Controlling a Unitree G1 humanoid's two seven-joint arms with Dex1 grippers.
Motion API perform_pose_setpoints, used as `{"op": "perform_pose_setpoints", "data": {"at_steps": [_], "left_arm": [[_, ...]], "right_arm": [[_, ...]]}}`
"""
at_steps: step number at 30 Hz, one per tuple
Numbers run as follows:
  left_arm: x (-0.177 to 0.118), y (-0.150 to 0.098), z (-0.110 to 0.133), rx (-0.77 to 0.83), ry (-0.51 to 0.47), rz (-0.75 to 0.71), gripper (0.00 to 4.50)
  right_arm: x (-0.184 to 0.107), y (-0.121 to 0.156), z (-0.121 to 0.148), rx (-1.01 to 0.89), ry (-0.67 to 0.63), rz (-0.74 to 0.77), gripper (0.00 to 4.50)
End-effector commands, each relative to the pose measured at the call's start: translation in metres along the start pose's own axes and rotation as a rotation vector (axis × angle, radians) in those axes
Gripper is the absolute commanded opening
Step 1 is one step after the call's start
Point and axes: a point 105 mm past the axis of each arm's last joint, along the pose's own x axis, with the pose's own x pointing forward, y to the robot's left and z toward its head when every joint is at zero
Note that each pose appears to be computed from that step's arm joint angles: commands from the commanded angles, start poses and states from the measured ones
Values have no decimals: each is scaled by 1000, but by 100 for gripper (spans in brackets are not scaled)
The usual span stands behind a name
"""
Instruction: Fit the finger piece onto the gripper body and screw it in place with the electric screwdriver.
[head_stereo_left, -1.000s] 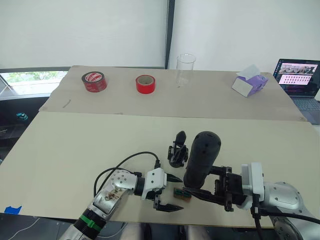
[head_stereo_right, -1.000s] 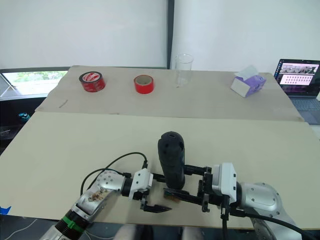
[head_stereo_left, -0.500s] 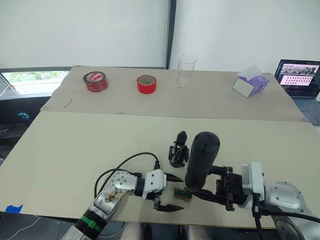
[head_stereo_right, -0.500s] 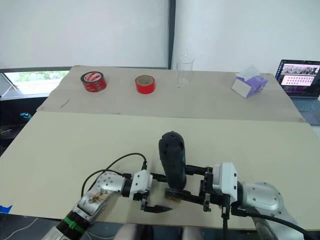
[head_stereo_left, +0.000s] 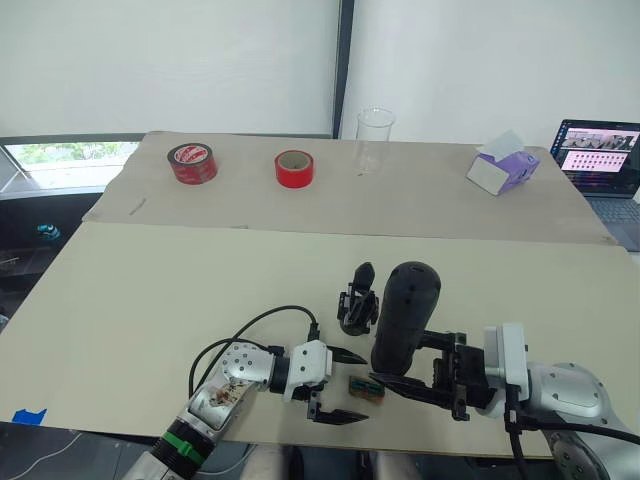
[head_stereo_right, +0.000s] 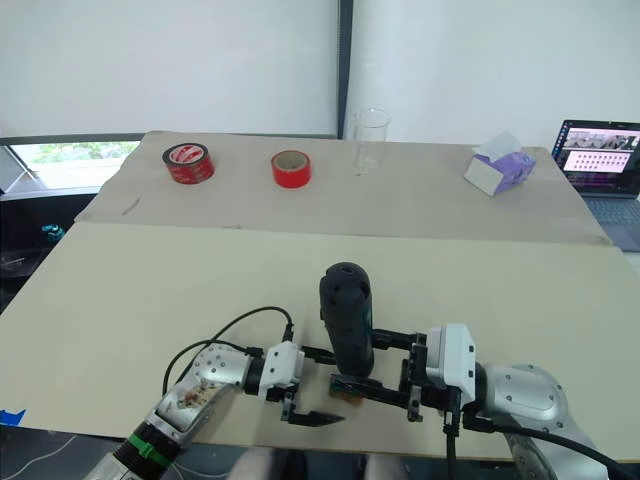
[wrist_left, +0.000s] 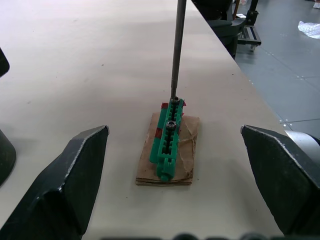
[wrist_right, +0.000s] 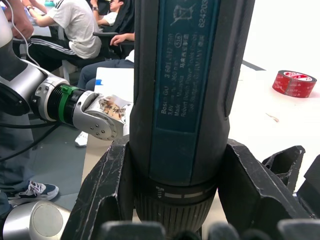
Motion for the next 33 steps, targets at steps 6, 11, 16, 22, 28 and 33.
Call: {"op": "perform_pose_setpoints", "data": {"at_steps": [6,11,16,22,28,33], "left_arm": [[1,-10,-24,-73,59,-22,450],[1,-10,-23,-71,57,-23,450],[1,-9,-20,-68,50,-22,450],[1,-7,-18,-66,46,-19,450],[1,-7,-18,-67,46,-19,450],[0,-7,-17,-67,46,-18,450]], "right_arm": [[-2,0,12,-42,-37,-3,191],[-2,0,11,-42,-32,-4,191],[-2,0,11,-43,-31,-7,191],[-1,-1,11,-45,-33,-7,191],[-1,-1,11,-45,-32,-8,191],[0,-1,10,-43,-33,-7,191]]}}
